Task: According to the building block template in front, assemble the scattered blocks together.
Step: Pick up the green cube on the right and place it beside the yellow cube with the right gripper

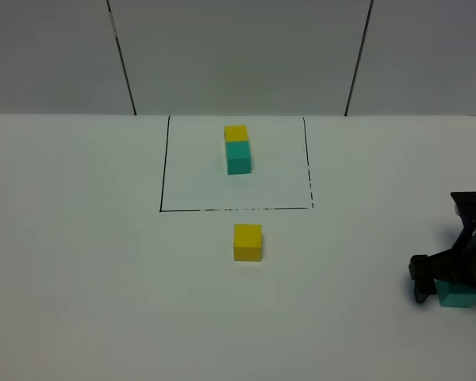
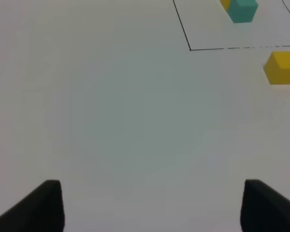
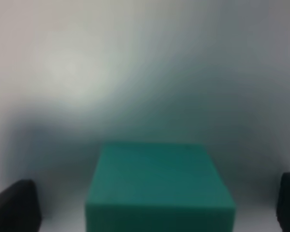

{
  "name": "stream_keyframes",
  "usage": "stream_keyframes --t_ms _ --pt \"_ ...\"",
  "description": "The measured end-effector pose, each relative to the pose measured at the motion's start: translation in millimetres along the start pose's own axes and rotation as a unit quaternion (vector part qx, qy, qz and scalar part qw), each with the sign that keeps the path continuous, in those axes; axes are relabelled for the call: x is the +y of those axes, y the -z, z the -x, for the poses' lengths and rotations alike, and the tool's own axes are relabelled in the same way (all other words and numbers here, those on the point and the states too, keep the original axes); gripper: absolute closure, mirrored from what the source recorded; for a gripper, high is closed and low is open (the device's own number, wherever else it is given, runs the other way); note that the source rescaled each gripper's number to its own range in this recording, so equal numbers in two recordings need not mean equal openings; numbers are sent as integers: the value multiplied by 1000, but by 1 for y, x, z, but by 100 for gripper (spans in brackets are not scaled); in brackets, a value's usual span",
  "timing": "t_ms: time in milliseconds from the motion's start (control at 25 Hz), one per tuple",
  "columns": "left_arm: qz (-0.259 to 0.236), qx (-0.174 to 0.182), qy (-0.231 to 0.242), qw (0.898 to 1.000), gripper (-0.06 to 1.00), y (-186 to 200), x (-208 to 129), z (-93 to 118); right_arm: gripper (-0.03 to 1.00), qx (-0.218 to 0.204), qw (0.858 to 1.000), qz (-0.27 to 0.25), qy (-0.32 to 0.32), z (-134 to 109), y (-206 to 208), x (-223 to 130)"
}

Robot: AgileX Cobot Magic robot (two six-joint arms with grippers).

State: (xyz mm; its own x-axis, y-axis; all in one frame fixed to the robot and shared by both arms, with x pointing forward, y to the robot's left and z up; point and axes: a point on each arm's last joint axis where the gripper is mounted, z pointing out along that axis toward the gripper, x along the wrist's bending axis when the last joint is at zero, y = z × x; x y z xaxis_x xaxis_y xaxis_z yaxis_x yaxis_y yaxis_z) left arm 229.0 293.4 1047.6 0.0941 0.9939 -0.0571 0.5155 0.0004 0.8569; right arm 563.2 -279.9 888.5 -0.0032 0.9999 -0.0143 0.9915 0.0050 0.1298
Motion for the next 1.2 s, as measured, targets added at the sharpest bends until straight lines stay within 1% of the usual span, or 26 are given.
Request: stream_keyframes --t_ms 200,320,400,480,600,760,880,960,1000,1200 --pt "0 0 0 1000 7 0 0 0 1 2 1000 -10 -4 -1 -4 1" --pt "0 0 0 1000 7 0 0 0 4 4 1000 -15 -8 -1 -6 1" --pt "0 0 0 1000 7 0 0 0 9 5 1000 -14 -10 -1 -6 1" --pt "0 0 0 1000 7 0 0 0 15 6 1000 -15 -10 -1 -6 1" --pt "0 0 0 1000 7 0 0 0 26 6 1000 -15 -11 -1 -6 1" --pt "0 0 0 1000 7 0 0 0 45 5 1000 -18 -11 -1 -5 1" --pt "0 0 0 1000 7 0 0 0 63 5 1000 -23 -11 -1 -6 0" --pt "0 0 0 1000 7 0 0 0 78 5 1000 -25 -12 -1 -5 0" --pt "0 0 0 1000 7 0 0 0 81 5 1000 -26 -12 -1 -5 0" --pt "0 0 -1 1000 7 0 0 0 81 5 1000 -27 -12 -1 -3 2"
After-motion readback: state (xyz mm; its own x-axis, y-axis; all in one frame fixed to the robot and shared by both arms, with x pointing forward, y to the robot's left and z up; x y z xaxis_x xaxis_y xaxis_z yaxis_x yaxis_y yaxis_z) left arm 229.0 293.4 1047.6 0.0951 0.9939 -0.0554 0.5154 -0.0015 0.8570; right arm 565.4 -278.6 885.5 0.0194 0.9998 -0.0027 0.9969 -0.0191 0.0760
